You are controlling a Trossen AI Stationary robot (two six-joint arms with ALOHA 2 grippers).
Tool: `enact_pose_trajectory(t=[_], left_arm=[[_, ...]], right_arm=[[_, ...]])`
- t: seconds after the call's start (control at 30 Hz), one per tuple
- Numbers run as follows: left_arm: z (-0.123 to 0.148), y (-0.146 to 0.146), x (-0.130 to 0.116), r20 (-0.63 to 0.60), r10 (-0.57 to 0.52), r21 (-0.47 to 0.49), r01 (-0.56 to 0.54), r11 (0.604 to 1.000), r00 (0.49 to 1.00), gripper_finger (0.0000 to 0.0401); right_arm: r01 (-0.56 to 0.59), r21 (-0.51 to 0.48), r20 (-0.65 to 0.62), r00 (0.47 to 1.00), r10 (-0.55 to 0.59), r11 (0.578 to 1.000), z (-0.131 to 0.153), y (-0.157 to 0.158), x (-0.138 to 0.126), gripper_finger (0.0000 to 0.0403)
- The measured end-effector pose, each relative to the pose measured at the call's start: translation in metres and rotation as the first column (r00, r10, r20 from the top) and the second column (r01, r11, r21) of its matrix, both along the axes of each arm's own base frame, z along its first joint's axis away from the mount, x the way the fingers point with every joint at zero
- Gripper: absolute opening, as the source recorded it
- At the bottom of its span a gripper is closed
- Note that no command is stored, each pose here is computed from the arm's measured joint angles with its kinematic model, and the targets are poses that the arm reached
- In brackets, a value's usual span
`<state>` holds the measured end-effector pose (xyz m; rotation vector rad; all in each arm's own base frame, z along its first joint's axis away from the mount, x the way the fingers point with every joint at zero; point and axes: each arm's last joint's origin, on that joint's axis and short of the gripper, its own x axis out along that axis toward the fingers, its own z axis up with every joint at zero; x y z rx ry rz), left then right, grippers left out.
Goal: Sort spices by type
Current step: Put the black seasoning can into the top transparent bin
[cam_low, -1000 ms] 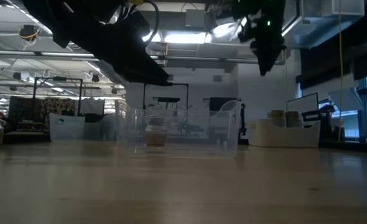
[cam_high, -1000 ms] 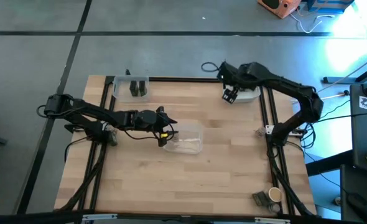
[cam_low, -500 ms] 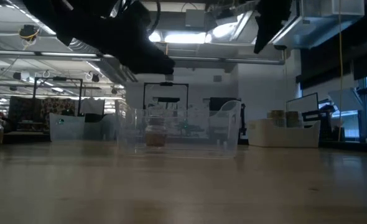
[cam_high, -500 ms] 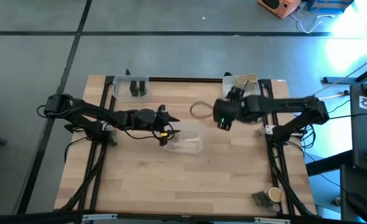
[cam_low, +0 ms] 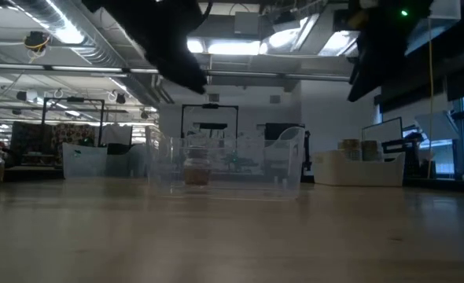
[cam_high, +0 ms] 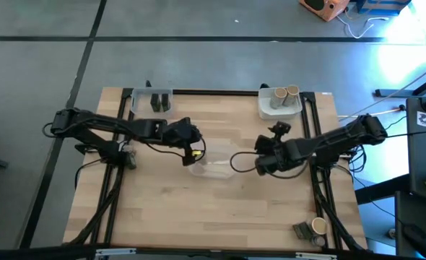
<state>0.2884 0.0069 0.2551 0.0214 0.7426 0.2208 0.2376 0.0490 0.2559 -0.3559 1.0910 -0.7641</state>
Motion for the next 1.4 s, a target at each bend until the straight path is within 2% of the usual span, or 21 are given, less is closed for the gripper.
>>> enact_pose_trajectory(t=[0.17, 0.4, 0.47, 0.63, 0.77, 0.83, 0.93, 1.1, 1.2, 1.4], left_arm=[[0.011, -0.004, -0.011, -0.158, 0.126, -0.083, -0.140, 0.987, 0.979, 0.0299], [0.011, -0.017, -0.036, -0.390, 0.322, -0.154, -0.406, 0.901, 0.863, 0.0299], [0.009, -0.022, -0.043, -0.445, 0.363, -0.147, -0.467, 0.872, 0.819, 0.0299], [0.006, -0.032, -0.064, -0.567, 0.478, -0.074, -0.619, 0.782, 0.671, 0.0299], [0.006, -0.037, -0.077, -0.612, 0.569, -0.011, -0.725, 0.688, 0.549, 0.0299], [0.006, -0.039, -0.080, -0.616, 0.614, 0.001, -0.779, 0.627, 0.493, 0.0299], [0.006, -0.042, -0.085, -0.649, 0.628, 0.002, -0.824, 0.566, 0.430, 0.0299], [0.003, -0.049, -0.090, -0.682, 0.623, 0.014, -0.845, 0.535, 0.383, 0.0299], [-0.003, -0.054, -0.095, -0.694, 0.635, 0.037, -0.865, 0.501, 0.338, 0.0299], [-0.018, -0.062, -0.102, -0.700, 0.653, 0.077, -0.878, 0.473, 0.291, 0.0299]], right_arm=[[0.030, -0.081, 0.091, 0.996, -0.023, 0.996, -0.008, 0.000, -0.017, 0.0328], [0.075, -0.173, 0.215, 0.976, -0.037, 0.982, -0.013, -0.005, -0.023, 0.0328], [0.081, -0.198, 0.229, 0.973, -0.034, 0.977, -0.012, -0.005, -0.023, 0.0328], [0.088, -0.246, 0.247, 0.969, -0.025, 0.965, -0.011, -0.006, -0.023, 0.0328], [0.116, -0.244, 0.302, 0.952, -0.038, 0.963, -0.010, -0.005, -0.021, 0.0328], [0.133, -0.244, 0.334, 0.942, -0.046, 0.961, -0.010, -0.005, -0.020, 0.0328], [0.150, -0.239, 0.358, 0.932, -0.057, 0.960, -0.010, -0.005, -0.020, 0.0328], [0.160, -0.229, 0.373, 0.926, -0.065, 0.960, -0.010, -0.005, -0.020, 0.0328], [0.161, -0.229, 0.375, 0.925, -0.066, 0.960, -0.010, -0.005, -0.020, 0.0328], [0.171, -0.222, 0.390, 0.918, -0.074, 0.960, -0.010, -0.005, -0.020, 0.0328]])
